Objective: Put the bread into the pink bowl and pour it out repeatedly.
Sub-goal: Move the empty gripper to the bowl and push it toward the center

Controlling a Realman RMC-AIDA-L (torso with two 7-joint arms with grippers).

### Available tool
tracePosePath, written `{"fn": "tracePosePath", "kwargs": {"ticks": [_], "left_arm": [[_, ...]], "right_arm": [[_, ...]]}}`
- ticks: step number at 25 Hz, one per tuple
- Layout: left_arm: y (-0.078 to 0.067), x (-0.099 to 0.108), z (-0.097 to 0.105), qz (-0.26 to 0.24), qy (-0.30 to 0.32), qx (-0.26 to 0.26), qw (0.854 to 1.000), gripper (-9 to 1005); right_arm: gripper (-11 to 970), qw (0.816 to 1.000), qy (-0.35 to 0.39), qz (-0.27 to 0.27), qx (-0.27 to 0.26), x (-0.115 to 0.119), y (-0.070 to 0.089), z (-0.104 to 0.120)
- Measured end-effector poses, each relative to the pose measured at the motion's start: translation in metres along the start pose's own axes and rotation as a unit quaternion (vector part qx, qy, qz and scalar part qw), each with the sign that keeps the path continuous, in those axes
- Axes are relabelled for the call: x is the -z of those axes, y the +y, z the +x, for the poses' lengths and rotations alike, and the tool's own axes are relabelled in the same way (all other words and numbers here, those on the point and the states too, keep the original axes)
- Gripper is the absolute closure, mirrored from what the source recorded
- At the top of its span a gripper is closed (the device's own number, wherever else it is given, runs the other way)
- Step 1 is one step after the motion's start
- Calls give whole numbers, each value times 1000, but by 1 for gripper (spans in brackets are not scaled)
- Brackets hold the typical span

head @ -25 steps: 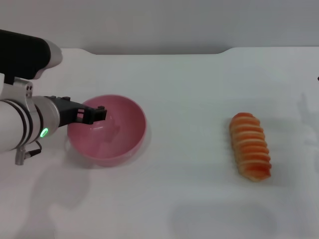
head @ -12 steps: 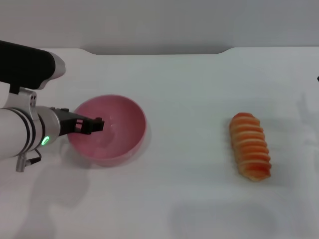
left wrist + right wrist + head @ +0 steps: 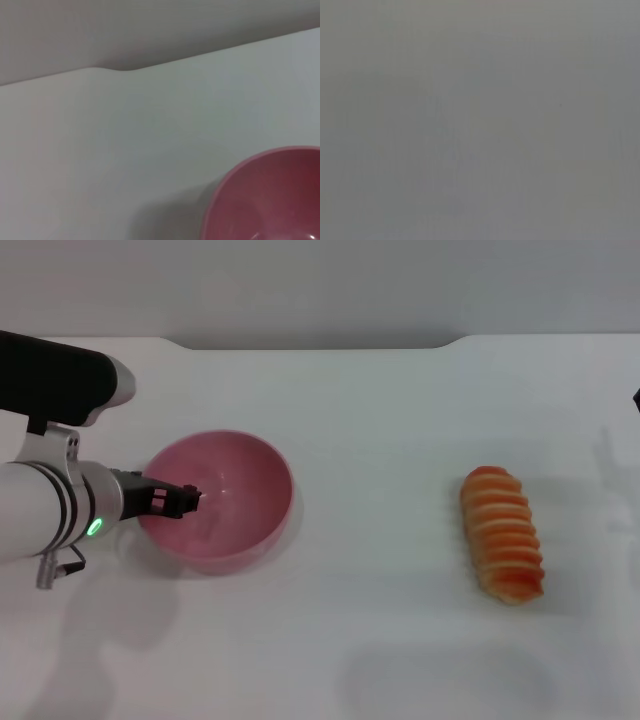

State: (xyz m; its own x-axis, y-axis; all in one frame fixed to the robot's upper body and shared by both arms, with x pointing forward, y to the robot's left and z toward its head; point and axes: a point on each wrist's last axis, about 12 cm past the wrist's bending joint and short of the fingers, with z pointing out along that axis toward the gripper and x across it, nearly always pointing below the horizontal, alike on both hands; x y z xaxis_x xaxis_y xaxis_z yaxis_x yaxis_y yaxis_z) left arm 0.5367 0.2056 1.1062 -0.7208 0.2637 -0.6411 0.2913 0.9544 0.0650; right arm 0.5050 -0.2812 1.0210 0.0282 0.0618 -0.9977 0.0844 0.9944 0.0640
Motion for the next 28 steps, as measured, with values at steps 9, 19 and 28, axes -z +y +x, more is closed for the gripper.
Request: {"fn": "tracePosePath", "kwargs": {"ticks": [9, 19, 28], "left_arm": [[3, 0, -2, 29, -22, 29, 999, 452], [-2, -9, -6, 44, -16, 15, 999, 848], [-2, -8, -8, 45, -16, 12, 999, 956]], "right_arm": [[173, 1000, -2, 2, -1, 2, 0, 0], [172, 1000, -3, 3, -1, 2, -1, 0], [172, 1000, -5, 3, -1, 0, 0, -1]]}}
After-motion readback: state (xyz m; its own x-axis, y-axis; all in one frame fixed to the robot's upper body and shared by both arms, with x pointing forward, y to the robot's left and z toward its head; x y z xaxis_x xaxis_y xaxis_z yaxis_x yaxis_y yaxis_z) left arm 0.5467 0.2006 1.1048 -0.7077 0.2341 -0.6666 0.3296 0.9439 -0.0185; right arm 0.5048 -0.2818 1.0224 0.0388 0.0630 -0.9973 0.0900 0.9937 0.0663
